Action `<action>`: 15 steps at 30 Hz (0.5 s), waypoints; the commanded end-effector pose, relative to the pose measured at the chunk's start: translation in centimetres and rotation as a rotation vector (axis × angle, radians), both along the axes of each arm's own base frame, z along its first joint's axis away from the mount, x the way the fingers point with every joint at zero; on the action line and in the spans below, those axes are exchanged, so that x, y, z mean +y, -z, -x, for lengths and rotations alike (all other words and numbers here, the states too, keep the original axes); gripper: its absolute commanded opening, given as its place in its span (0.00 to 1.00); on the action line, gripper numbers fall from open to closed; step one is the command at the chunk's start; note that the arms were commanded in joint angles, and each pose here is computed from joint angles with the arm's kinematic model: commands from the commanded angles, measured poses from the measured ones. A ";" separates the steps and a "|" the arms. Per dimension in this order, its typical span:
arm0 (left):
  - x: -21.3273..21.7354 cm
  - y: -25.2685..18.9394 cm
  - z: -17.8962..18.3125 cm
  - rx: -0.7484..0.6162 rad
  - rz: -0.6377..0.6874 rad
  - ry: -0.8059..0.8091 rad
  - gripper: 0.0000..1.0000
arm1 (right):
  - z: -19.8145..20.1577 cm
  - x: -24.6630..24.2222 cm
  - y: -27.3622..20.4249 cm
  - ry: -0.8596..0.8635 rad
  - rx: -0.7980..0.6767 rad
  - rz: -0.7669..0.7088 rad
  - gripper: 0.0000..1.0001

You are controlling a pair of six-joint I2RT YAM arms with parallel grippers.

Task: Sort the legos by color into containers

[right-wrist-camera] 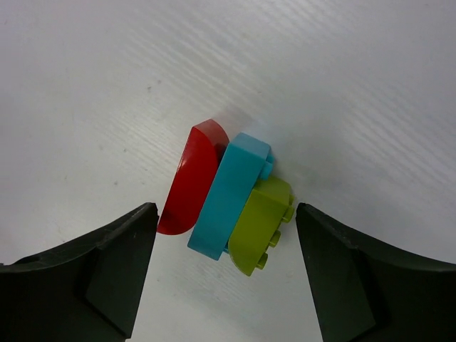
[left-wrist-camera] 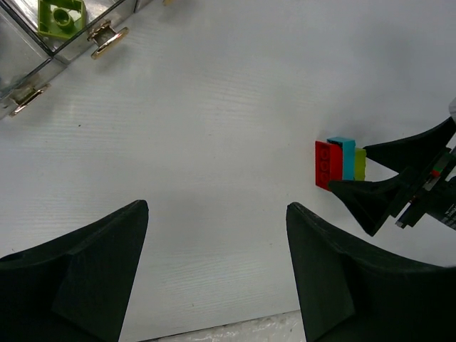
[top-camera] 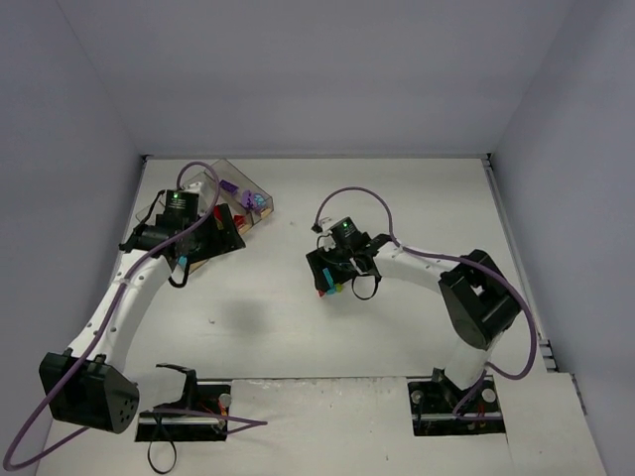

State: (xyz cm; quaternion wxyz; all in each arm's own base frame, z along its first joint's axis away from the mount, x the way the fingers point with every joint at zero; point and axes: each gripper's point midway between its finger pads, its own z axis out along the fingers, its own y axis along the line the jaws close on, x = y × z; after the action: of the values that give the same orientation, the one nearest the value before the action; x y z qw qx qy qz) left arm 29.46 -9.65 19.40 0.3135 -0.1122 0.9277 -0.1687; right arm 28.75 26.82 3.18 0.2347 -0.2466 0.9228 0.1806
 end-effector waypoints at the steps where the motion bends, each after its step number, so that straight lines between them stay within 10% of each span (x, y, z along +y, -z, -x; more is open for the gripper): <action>1: -1.0 -1.8 -0.1 -0.069 0.031 0.045 0.72 | -0.4 1.0 -2.8 -0.084 -0.088 -0.011 0.76; 15: -3.7 -1.5 0.5 -0.047 0.070 0.245 0.71 | -1.0 -0.9 -5.7 -0.314 -0.221 0.060 0.79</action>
State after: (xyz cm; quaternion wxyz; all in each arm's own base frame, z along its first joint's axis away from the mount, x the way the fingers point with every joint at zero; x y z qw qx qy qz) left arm 28.39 -11.87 19.33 0.2921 -0.0464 0.9312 -0.2129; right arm 28.81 25.94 7.75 0.2840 -0.4089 0.8509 0.1676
